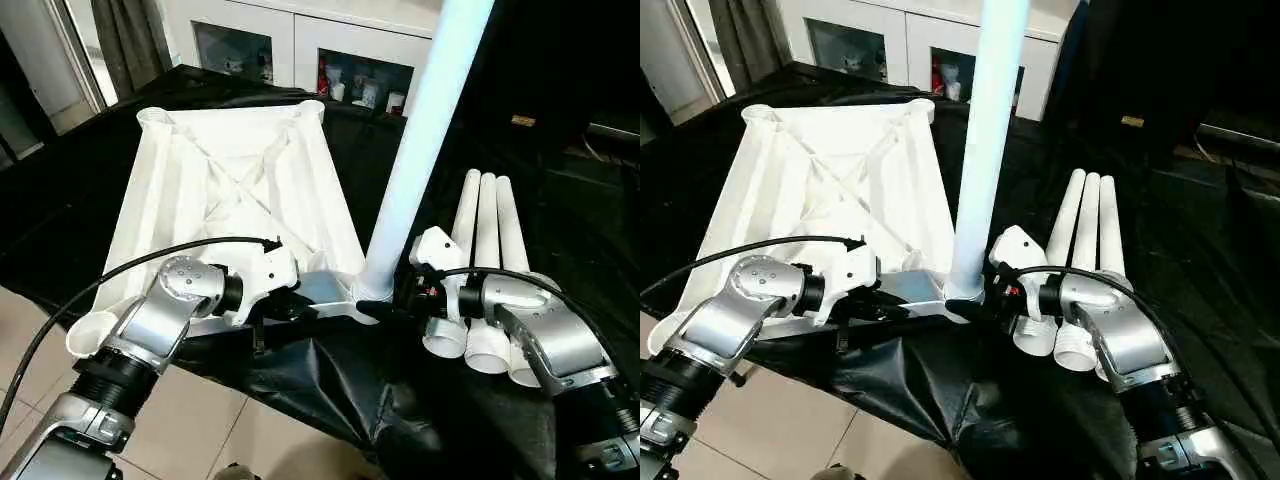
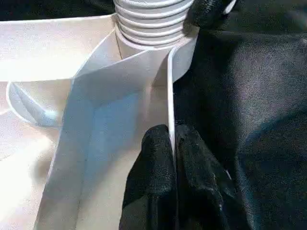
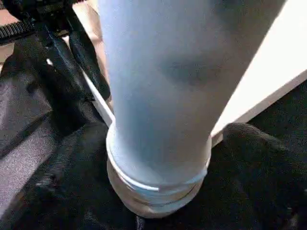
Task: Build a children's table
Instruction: Insert table leg to table base, then rotate leg to tighten
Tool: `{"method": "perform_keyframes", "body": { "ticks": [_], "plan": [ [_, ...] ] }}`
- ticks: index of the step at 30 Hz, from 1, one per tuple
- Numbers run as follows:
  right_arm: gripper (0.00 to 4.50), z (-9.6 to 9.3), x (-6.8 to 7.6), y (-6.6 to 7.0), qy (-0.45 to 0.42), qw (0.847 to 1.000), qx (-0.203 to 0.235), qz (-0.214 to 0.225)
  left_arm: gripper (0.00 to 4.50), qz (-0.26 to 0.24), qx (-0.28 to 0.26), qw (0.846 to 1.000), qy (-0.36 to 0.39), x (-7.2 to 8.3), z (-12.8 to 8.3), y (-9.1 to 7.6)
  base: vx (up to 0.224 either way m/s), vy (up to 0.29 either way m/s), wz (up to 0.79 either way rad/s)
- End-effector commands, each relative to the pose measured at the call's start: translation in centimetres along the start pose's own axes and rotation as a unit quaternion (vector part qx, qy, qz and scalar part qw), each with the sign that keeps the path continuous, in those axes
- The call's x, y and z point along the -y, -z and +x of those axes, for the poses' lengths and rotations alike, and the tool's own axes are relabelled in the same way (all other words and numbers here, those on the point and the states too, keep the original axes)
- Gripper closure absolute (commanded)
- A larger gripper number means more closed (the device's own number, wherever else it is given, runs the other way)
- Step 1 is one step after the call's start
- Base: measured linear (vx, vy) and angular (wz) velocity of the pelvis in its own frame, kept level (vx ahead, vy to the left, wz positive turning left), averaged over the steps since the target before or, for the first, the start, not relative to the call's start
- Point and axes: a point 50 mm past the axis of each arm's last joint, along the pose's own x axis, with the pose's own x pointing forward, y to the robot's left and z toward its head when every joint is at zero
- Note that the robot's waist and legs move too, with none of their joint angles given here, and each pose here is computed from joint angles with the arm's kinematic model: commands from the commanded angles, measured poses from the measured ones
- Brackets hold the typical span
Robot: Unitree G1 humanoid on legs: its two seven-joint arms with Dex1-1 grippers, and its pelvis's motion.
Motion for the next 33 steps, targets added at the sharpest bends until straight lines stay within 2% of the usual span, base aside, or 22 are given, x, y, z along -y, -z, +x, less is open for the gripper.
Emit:
{"method": "perform_keyframes", "body": {
  "ticks": [1,11,15,17,19,21,22,23,24,25,26,27,29,33],
  "plan": [
    [0.49,0.0,0.1,0.0,0.003,1.000,0.001,-0.002,4.50,0.027,0.026,0.999,0.004,-0.1,0.1,-1.4,0.000,0.000,0.00],
    [1.48,0.4,-0.2,0.3,-0.007,1.000,0.000,-0.001,4.50,0.026,0.012,1.000,0.004,-0.3,0.1,-1.2,0.000,0.000,0.00],
    [1.69,0.5,-0.2,0.5,-0.005,1.000,0.000,0.001,4.50,0.025,0.011,1.000,0.003,-0.3,0.1,-1.2,0.000,0.000,0.00],
    [1.71,0.7,-0.2,0.7,0.009,1.000,0.005,0.011,4.50,0.020,0.012,1.000,-0.002,-0.4,0.1,-1.1,0.000,0.000,0.00],
    [1.74,1.3,0.3,1.1,0.057,0.997,0.017,0.044,4.50,-0.004,0.002,1.000,-0.029,-1.0,0.2,-0.9,0.000,0.000,0.00],
    [1.75,2.1,0.8,1.7,0.114,0.989,0.024,0.085,4.50,-0.032,-0.006,0.997,-0.073,-1.8,0.5,-0.7,0.000,0.000,0.00],
    [1.75,2.8,1.2,2.2,0.166,0.978,0.028,0.120,4.50,-0.050,-0.014,0.992,-0.115,-2.6,0.9,-0.6,0.000,0.000,0.00],
    [1.75,2.8,1.2,2.2,0.166,0.978,0.028,0.120,4.50,-0.050,-0.014,0.992,-0.115,-2.6,0.9,-0.6,0.000,0.000,0.00],
    [1.75,3.4,1.5,2.4,0.204,0.967,0.032,0.148,4.50,-0.062,-0.021,0.988,-0.143,-3.1,1.2,-0.5,0.000,0.000,0.00],
    [1.75,4.5,2.0,2.8,0.267,0.943,0.032,0.194,4.50,-0.091,-0.029,0.977,-0.190,-3.8,2.0,-0.6,0.000,0.000,0.00],
    [1.76,4.5,2.0,2.8,0.267,0.943,0.032,0.194,4.50,-0.091,-0.029,0.977,-0.190,-3.8,2.0,-0.6,0.000,0.000,0.00],
    [1.76,5.9,2.0,2.8,0.306,0.926,0.028,0.221,4.50,-0.118,-0.030,0.968,-0.217,-4.1,3.1,-0.9,0.000,0.000,0.00],
    [1.76,8.2,1.7,2.2,0.337,0.907,0.031,0.252,4.50,-0.140,-0.026,0.961,-0.237,-4.2,4.9,-1.7,0.000,0.000,0.00],
    [1.76,9.6,1.3,1.2,0.332,0.908,0.040,0.253,4.50,-0.137,-0.028,0.963,-0.231,-3.8,6.1,-2.2,0.000,0.000,0.00]
  ]
}}
